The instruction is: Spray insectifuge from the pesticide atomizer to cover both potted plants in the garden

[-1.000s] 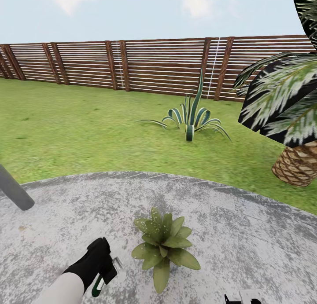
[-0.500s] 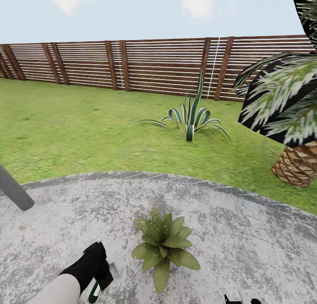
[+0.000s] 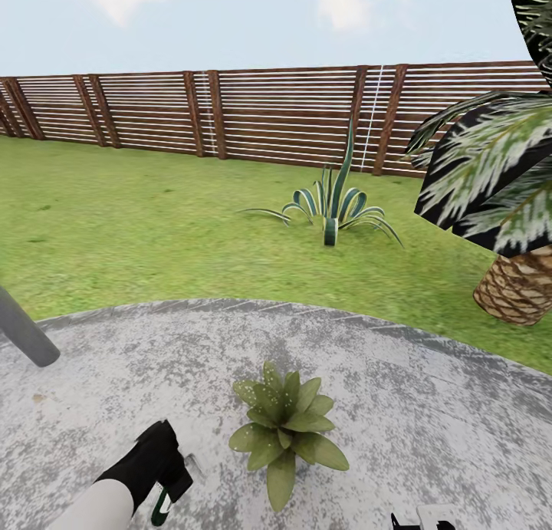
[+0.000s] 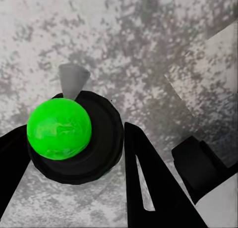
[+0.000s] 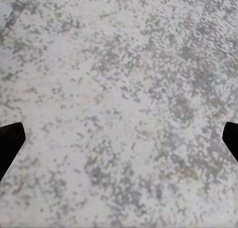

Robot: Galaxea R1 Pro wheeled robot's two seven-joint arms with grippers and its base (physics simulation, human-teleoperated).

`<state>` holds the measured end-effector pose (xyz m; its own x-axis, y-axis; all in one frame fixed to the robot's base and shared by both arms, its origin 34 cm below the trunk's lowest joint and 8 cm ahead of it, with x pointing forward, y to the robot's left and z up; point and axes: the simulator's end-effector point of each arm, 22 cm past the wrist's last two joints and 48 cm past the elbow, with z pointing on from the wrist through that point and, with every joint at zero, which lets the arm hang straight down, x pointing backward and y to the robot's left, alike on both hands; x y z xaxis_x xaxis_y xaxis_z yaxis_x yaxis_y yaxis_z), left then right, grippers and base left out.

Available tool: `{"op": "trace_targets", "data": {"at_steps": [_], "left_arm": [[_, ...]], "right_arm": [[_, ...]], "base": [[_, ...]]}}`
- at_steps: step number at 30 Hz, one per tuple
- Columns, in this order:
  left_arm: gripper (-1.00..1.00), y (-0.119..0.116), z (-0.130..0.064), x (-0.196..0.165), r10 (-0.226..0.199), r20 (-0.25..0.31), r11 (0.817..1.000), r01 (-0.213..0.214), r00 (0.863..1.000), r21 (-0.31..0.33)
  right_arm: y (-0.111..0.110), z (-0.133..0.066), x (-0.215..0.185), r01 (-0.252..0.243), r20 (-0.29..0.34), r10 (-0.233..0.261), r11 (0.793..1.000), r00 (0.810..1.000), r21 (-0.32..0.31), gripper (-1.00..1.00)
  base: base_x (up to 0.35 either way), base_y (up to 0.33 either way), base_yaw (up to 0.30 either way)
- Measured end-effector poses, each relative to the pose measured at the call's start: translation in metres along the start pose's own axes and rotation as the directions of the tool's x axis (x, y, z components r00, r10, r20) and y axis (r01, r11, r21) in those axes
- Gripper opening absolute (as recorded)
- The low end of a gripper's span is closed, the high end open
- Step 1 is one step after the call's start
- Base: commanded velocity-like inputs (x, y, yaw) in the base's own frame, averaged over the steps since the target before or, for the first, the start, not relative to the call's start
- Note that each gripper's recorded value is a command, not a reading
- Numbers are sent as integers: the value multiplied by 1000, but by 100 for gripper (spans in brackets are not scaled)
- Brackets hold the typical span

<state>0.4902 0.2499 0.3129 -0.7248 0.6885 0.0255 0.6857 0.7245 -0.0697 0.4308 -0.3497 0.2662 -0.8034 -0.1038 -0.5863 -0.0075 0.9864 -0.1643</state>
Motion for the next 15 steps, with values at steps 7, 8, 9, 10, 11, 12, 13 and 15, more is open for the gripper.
{"op": "trace_targets", "data": {"at_steps": [7,8,9,10,11,12,13,15], "left_arm": [[-100,1,0,0,0,0,1000,0,1000,-5],[-100,1,1,0,0,1,1000,0,1000,-6],[-100,0,0,-2,0,4,1000,0,1000,-7],[-100,0,0,-3,0,6,1000,0,1000,-8],[-100,1,0,-5,1,10,1000,0,1000,-12],[-100,1,-1,-6,1,12,1000,-1,1000,-16],[-100,2,-2,-7,1,14,1000,-1,1000,-19],[-100,4,-3,-7,2,13,1000,-1,1000,-24]], "right_arm": [[1,0,0,0,0,0,1000,1000,-2,100],[1,0,0,0,0,0,1000,1000,-1,100],[1,0,0,0,0,0,1000,1000,-1,100],[1,0,0,0,0,0,1000,1000,-1,100],[1,0,0,0,0,0,1000,1000,0,100],[1,0,0,0,1,0,1000,1000,0,100],[1,0,0,0,1,0,1000,1000,0,100],[1,0,0,0,1,0,1000,1000,0,100]], "base": [[-52,-27,0],[-228,-137,0],[-241,-152,0],[-189,-197,0],[-102,-234,0],[-38,-254,0],[21,-264,0],[48,-197,0]]}}
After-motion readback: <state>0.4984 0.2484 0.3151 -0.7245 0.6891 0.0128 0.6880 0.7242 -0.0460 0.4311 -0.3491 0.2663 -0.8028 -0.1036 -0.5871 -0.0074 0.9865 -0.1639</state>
